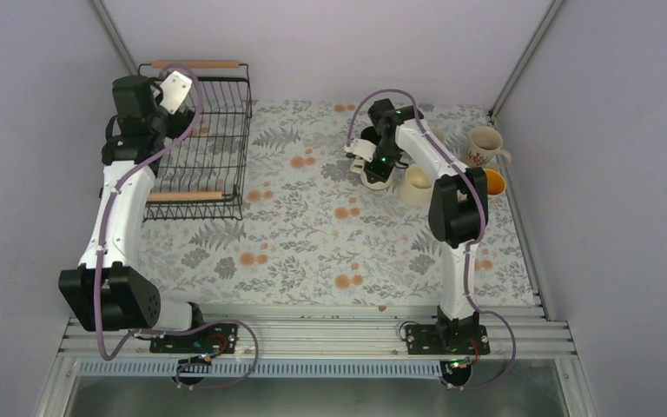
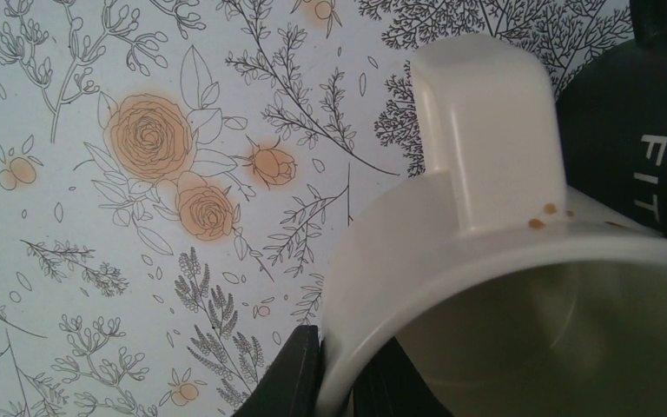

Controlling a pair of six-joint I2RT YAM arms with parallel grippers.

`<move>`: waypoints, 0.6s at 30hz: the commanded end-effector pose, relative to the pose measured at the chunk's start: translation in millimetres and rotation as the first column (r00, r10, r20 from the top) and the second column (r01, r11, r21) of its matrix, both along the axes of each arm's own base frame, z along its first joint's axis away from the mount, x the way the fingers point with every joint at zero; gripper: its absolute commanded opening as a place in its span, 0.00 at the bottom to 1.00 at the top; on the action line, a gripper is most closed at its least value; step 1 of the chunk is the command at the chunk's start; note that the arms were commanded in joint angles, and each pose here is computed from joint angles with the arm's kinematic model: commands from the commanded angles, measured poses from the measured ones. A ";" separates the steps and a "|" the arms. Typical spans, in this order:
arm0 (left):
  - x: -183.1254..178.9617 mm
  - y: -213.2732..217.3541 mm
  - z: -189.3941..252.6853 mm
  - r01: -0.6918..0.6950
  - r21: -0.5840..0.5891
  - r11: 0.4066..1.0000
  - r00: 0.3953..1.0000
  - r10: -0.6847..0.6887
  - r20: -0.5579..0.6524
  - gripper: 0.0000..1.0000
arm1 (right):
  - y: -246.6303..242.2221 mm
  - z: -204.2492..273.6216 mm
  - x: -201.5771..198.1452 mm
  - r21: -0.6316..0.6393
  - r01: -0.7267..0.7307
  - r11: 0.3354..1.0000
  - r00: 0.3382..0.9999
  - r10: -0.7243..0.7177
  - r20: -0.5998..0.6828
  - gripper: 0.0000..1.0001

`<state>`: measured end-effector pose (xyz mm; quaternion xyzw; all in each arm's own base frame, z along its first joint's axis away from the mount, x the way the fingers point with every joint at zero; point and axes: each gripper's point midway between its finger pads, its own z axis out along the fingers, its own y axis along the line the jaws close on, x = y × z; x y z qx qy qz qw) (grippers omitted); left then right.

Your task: Unload the cups from the dish rack

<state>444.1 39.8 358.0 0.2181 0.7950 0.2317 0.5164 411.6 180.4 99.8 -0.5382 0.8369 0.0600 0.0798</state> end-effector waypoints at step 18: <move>-23.0 18.9 -14.0 -0.149 -0.305 0.941 0.978 0.186 0.093 1.00 | 22.7 -23.0 -10.5 0.083 0.014 0.996 0.999 -0.010 -0.051 0.04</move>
